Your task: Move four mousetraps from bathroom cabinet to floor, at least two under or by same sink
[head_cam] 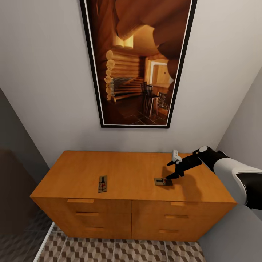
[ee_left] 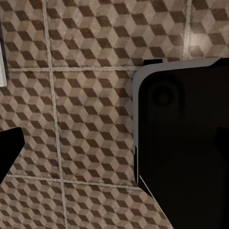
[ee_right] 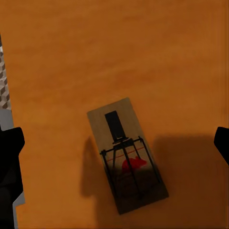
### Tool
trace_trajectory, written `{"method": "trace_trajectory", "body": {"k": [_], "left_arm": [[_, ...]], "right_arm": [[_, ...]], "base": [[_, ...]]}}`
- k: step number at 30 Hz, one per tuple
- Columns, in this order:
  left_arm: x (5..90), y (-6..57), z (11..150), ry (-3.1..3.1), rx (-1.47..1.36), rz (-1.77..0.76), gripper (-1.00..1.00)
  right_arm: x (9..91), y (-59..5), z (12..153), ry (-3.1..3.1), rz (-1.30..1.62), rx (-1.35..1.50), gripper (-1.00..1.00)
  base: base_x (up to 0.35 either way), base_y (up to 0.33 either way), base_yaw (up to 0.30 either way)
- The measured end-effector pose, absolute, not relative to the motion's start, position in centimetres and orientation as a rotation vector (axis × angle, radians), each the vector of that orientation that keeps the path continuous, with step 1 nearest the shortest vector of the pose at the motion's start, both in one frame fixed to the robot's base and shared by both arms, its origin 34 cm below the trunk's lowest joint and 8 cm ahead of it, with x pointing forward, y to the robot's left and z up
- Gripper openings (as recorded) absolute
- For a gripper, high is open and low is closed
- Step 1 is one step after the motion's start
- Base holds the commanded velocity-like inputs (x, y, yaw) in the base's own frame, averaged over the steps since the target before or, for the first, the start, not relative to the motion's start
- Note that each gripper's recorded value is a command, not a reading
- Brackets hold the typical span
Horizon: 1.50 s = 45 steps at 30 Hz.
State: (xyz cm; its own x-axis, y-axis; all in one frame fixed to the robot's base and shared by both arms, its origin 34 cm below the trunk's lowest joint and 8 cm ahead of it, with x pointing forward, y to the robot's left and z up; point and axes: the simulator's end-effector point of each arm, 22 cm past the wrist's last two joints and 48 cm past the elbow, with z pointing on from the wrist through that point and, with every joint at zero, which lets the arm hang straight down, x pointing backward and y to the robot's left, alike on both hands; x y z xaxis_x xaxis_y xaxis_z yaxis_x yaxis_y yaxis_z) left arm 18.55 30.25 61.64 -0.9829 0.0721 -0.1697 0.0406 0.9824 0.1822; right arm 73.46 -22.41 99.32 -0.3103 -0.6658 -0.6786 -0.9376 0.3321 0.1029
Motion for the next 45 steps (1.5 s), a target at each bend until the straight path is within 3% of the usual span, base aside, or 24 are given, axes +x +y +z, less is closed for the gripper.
{"method": "trace_trajectory", "body": {"k": [30, 45], "left_arm": [[18.0, 30.2, 61.5, 2.965, 0.087, 0.264, 1.00], [17.4, 28.5, 61.2, 2.990, 0.096, 0.149, 1.00]], "right_arm": [[73.3, -23.0, 98.1, 2.095, 0.680, -1.394, 1.00], [73.2, -23.0, 97.1, 2.108, 0.692, -1.394, 1.00]], "base": [[0.000, 0.000, 0.000], [0.000, 0.000, 0.000]]}}
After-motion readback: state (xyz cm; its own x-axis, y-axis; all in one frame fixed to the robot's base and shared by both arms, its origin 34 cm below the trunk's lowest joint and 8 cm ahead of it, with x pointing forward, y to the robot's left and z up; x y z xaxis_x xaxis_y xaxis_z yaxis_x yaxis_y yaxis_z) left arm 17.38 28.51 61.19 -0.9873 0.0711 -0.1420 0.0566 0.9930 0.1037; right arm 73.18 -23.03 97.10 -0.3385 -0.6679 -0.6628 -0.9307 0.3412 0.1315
